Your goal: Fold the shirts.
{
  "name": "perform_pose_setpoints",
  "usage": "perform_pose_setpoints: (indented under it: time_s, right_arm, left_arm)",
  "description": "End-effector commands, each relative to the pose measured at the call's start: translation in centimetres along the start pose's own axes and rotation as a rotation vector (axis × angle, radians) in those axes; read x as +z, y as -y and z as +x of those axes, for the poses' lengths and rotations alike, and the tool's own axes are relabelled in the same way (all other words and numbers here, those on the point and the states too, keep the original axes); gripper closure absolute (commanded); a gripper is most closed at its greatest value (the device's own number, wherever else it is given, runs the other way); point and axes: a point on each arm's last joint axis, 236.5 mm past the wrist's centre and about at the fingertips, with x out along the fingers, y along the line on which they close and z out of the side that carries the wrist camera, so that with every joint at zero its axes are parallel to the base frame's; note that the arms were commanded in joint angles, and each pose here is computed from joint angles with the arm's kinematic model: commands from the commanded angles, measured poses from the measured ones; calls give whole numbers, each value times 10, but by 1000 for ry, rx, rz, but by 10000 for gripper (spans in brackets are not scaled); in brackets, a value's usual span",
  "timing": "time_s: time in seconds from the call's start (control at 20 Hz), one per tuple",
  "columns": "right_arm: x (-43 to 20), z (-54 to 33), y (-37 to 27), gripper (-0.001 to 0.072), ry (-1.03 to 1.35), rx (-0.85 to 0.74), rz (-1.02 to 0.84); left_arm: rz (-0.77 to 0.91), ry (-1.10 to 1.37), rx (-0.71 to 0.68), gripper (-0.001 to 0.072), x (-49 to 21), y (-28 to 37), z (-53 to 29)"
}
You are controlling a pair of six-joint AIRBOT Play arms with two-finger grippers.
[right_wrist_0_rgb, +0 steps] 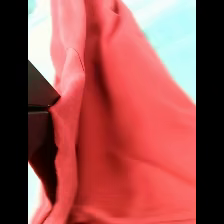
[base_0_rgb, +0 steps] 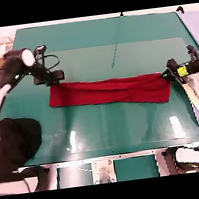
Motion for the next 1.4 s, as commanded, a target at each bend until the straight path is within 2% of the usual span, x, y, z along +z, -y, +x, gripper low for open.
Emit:
perform_pose_setpoints:
  time_s: [0.0,0.05,0.1,0.15,0.3,0.45,0.5,0.55,0.6,0.65,0.75,0.8,0.95,1.1,1.15,1.2,1.35]
  right_arm:
    - [38,42,12,688,-28,-6,37]
    - [49,48,17,606,-23,-7,48]
    - [60,47,20,350,-12,-5,55]
    - [71,40,22,148,-1,0,28]
    - [86,-1,32,147,20,12,-84]
    - [68,-12,60,147,-55,27,-132]
    - [59,-8,70,146,-84,34,-138]
    - [51,0,80,146,-105,39,-143]
    - [43,10,89,147,-123,42,-152]
    - [35,20,96,147,-139,44,-159]
    - [24,38,103,144,-172,69,-167]
    - [22,46,99,114,-180,112,-167]
    - [26,55,77,106,-168,249,-163]
    - [34,51,76,104,-145,267,-169]
    - [39,46,79,34,-129,268,-164]
    - [44,40,82,10,-117,269,-163]
    - [45,27,85,8,-118,293,-152]
  left_arm:
    - [-10,-18,14,645,36,-13,48]
    - [-26,-6,19,270,43,-22,52]
    - [-57,21,22,-13,52,-31,50]
    - [-89,36,24,-11,61,-41,41]
    - [-147,2,52,-11,67,-77,-1]
    - [-156,-83,73,-8,51,-102,-23]
    - [-150,-120,77,16,42,-106,-24]
    - [-135,-140,75,282,37,-105,-24]
    - [-123,-147,68,501,36,-102,-23]
    - [-114,-149,47,689,36,-95,-23]
    - [-73,-138,-37,686,39,-72,-22]
    - [-67,-126,-71,686,42,-62,-21]
    - [-38,-90,-137,686,50,-37,-20]
    - [-15,-94,-155,686,48,-25,-19]
    - [-15,-94,-155,686,48,-25,-19]
    - [-16,-94,-156,685,48,-24,-19]
    - [-17,-86,-156,686,50,-24,-19]
